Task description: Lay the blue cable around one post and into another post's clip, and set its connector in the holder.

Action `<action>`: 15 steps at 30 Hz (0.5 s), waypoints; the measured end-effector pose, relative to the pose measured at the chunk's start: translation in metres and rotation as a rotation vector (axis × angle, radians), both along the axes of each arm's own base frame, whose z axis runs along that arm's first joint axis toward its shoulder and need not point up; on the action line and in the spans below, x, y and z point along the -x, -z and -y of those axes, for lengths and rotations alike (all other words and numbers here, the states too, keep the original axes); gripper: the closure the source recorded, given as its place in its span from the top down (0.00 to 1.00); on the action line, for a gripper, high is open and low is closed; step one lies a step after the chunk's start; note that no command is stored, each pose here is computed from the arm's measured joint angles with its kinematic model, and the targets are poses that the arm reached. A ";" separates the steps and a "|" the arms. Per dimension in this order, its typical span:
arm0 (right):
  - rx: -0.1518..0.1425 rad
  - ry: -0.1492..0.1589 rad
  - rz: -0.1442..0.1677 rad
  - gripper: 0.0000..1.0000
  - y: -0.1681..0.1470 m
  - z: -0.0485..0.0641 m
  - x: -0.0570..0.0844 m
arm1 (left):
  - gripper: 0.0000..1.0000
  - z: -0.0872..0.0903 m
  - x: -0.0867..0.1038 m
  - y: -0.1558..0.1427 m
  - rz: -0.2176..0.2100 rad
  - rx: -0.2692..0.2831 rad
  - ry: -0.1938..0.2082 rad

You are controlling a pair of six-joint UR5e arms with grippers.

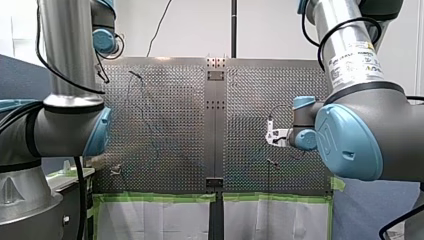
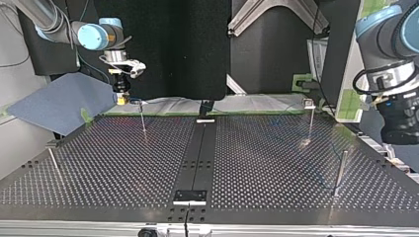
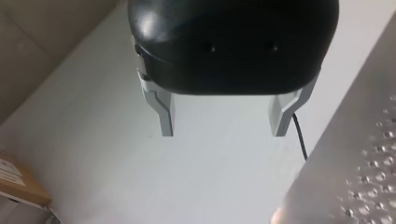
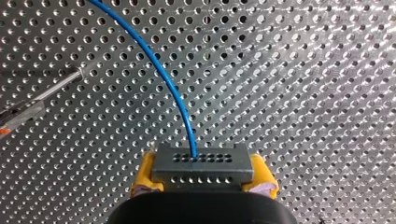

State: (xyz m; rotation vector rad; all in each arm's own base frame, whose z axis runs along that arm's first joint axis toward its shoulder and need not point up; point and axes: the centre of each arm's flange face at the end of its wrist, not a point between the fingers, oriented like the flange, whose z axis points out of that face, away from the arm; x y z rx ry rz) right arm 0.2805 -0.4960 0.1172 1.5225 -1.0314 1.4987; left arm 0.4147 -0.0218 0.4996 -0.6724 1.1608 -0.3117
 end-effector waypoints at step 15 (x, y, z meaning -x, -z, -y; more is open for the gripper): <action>-0.007 -0.006 -0.006 0.00 0.001 -0.002 -0.003 | 1.00 0.009 -0.018 -0.023 -0.105 -0.092 -0.036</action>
